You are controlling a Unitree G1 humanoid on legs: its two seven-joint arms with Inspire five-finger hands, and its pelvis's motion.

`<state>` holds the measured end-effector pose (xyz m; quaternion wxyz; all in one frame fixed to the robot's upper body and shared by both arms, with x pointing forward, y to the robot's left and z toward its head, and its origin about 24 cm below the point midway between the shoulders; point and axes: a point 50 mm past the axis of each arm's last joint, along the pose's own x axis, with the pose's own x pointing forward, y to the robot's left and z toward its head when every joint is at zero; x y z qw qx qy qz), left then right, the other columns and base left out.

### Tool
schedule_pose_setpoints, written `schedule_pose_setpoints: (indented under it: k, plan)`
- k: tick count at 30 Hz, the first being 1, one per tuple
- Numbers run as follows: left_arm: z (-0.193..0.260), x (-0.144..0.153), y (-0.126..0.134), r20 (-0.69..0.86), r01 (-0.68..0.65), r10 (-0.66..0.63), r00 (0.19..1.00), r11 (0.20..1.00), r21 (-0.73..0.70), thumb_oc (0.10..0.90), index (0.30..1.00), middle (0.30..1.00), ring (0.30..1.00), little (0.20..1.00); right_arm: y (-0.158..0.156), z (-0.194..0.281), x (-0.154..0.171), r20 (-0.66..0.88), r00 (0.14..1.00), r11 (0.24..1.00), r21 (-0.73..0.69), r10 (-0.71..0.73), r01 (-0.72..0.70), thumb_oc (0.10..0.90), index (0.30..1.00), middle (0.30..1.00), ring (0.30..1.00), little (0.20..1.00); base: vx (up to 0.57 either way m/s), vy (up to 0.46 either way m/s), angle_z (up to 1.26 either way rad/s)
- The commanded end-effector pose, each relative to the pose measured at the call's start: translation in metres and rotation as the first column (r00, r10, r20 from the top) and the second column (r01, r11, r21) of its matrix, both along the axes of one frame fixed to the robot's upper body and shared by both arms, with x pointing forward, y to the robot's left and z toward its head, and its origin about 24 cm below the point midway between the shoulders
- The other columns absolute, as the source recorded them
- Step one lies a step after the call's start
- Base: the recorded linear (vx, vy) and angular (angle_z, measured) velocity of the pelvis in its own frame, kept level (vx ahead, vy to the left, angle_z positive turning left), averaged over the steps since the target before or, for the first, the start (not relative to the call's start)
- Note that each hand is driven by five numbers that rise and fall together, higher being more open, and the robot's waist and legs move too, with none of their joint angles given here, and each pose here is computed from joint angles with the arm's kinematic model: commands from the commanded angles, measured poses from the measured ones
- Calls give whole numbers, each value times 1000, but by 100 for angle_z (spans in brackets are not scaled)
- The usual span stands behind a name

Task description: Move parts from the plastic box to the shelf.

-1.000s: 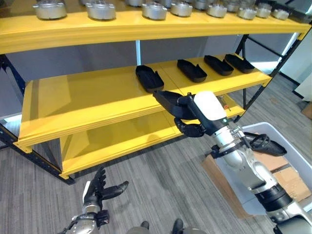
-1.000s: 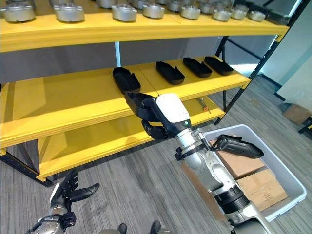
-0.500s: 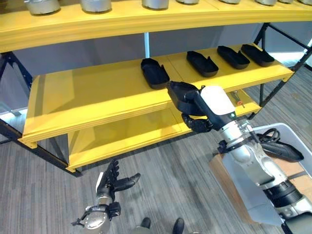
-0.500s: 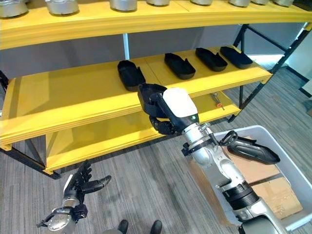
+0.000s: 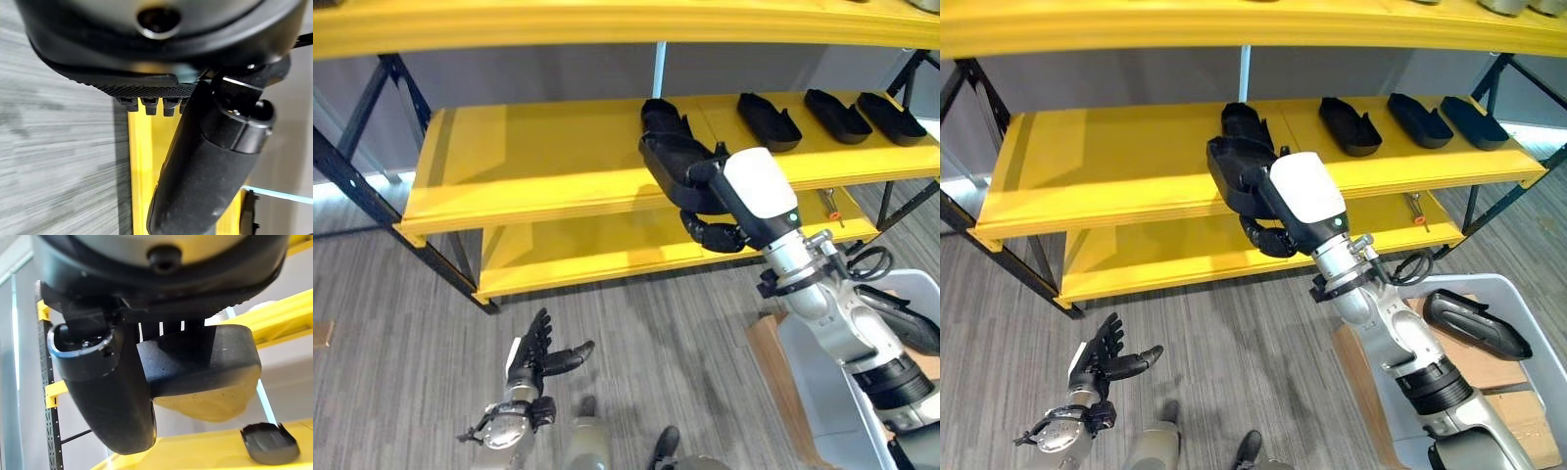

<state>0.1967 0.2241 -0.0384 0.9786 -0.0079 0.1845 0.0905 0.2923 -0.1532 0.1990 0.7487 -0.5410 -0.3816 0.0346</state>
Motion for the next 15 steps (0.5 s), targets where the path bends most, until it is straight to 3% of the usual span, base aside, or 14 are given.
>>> schedule_pose_setpoints:
  k: [1, 6, 15]
  plan:
    - [37, 10, 7, 191, 24, -38, 981, 997, 77, 900, 1000, 1000, 1000, 1000, -5, 63, -22, 354, 935, 998, 53, 0, -20, 400, 300, 300, 300, 300, 218, 297, -2]
    - [48, 14, 18, 227, 9, -38, 973, 992, 125, 900, 1000, 1000, 1000, 1000, 9, 64, -20, 363, 931, 996, 64, 29, -56, 400, 300, 300, 300, 300, 231, 294, -43]
    - [63, 27, 21, 284, -6, -43, 958, 986, 169, 900, 1000, 1000, 1000, 1000, 43, 71, -13, 361, 926, 989, 47, 114, -140, 400, 300, 300, 300, 300, 142, 175, 2]
